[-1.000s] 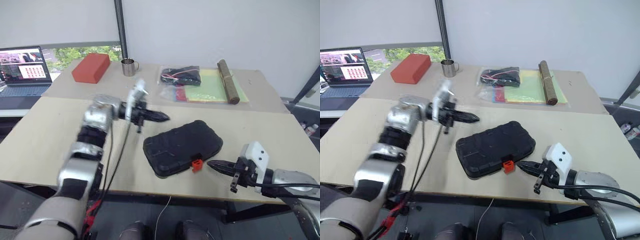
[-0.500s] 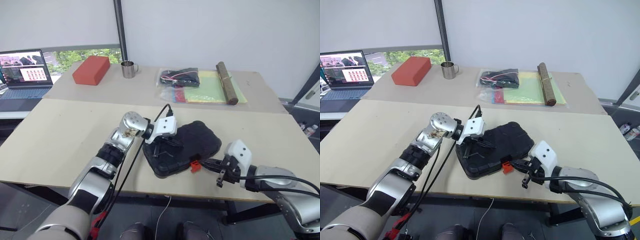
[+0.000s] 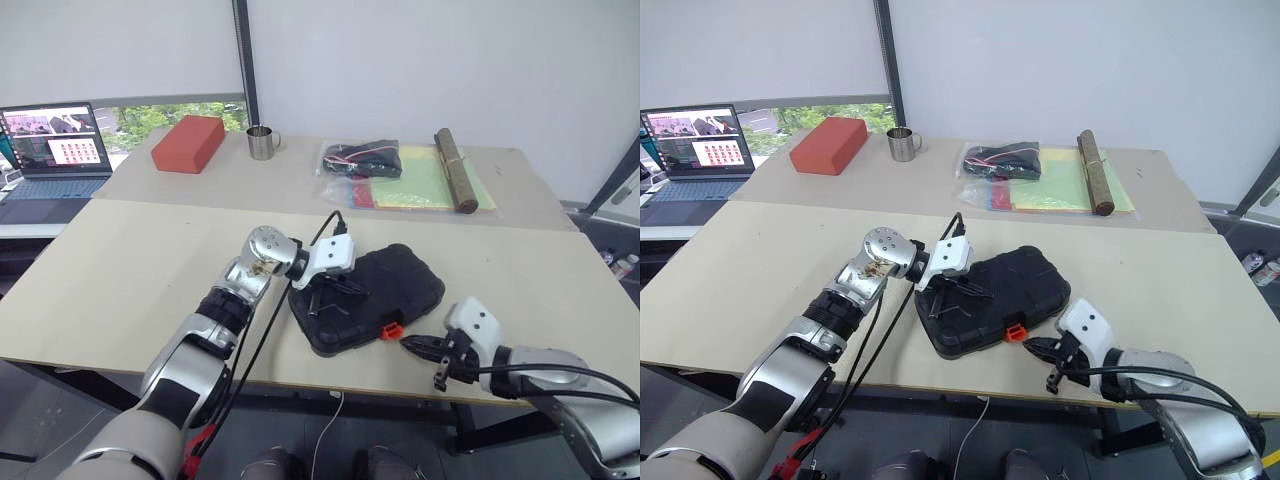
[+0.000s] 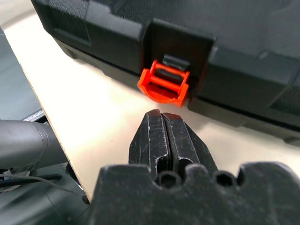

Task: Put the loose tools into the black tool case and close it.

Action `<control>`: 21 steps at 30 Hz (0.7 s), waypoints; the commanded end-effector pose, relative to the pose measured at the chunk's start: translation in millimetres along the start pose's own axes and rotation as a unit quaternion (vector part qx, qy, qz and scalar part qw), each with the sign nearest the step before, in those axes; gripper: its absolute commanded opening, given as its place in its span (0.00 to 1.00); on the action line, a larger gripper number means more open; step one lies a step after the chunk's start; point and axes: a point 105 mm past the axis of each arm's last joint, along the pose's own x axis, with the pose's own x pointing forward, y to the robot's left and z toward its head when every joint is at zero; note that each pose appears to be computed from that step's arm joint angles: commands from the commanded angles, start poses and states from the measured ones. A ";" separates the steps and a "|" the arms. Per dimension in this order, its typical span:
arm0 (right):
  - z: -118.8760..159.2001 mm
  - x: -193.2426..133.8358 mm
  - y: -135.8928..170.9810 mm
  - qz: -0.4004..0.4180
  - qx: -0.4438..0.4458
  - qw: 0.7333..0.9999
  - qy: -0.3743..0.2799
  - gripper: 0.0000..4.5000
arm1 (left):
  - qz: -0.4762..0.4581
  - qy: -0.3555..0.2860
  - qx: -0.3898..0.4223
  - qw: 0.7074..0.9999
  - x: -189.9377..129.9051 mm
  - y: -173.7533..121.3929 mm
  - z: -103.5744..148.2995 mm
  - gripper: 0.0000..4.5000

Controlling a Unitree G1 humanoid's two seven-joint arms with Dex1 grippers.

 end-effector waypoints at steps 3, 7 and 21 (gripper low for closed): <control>0.7 12.8 -3.4 -0.015 -0.010 1.000 -0.011 0.00 | -0.032 0.042 -0.021 0.998 14.2 -13.2 -22.7 0.01; 3.4 22.0 -11.7 -0.031 -0.017 0.999 -0.018 0.00 | -0.040 0.046 -0.009 0.998 16.6 -14.1 -22.0 0.01; 61.5 14.9 -6.6 -0.010 0.001 0.994 -0.108 0.00 | -0.053 0.067 0.020 0.996 23.0 -19.5 -32.2 0.01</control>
